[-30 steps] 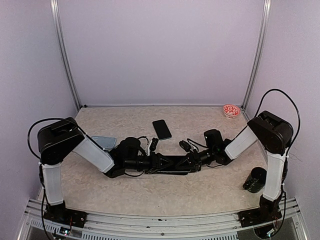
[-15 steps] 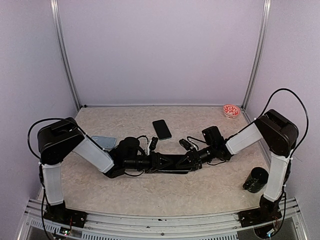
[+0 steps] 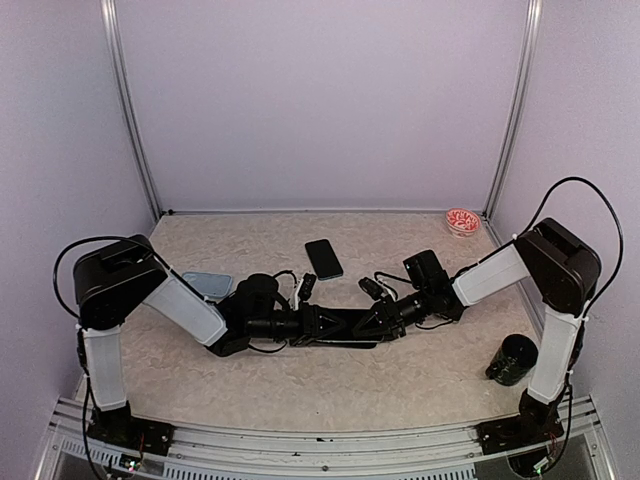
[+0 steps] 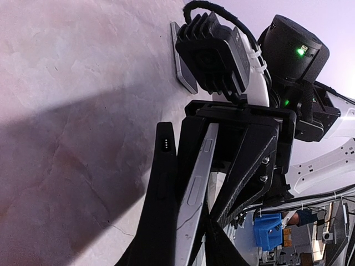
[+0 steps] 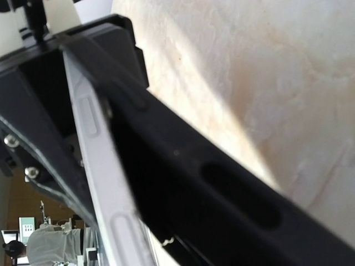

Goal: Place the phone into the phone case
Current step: Install the phone on the phone case.

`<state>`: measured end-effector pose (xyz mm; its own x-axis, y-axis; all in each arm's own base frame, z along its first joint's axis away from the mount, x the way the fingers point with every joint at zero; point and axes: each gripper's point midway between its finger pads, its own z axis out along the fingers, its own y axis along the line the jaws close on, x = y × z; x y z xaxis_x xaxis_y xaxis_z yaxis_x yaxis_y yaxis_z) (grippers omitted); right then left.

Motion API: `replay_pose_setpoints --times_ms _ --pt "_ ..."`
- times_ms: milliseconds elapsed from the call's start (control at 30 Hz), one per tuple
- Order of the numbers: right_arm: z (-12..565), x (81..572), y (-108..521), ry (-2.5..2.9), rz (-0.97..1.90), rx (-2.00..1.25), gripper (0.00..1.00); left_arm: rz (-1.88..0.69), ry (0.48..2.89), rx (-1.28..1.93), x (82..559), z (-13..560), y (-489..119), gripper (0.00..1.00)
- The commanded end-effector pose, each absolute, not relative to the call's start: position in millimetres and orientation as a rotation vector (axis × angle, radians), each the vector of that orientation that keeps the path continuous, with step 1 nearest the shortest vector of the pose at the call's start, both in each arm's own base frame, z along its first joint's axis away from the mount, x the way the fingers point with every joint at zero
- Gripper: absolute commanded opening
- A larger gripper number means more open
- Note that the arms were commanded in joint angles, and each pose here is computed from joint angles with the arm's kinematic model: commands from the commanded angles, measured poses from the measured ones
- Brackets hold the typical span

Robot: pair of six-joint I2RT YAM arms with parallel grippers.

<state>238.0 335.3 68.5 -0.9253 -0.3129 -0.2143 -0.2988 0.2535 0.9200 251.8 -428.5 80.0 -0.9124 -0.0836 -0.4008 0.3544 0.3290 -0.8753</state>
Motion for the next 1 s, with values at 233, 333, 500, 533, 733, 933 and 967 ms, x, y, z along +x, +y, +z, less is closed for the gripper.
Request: replay_pose_setpoints --times_ms 233,333,500,533,733,933,967 --pt "66 246 320 -2.576 -1.733 0.537 0.33 -1.706 2.013 0.319 253 141 -432 0.29" --pt "66 246 317 -2.587 -1.721 0.534 0.33 -1.702 2.015 0.31 255 140 -430 0.28" --pt "67 248 316 -2.599 -1.716 0.534 0.33 -1.706 2.012 0.309 256 141 -430 0.25" --pt "67 248 316 -2.6 -1.715 0.536 0.33 -1.708 2.011 0.31 255 141 -430 0.25" --pt "65 250 313 -2.61 -1.707 0.525 0.33 -1.722 1.992 0.313 254 145 -429 0.23" --pt "62 251 314 -2.616 -1.704 0.513 0.37 -1.78 1.935 0.326 248 155 -427 0.08" --pt "62 252 313 -2.624 -1.701 0.508 0.4 -1.782 1.934 0.328 248 156 -427 0.06"
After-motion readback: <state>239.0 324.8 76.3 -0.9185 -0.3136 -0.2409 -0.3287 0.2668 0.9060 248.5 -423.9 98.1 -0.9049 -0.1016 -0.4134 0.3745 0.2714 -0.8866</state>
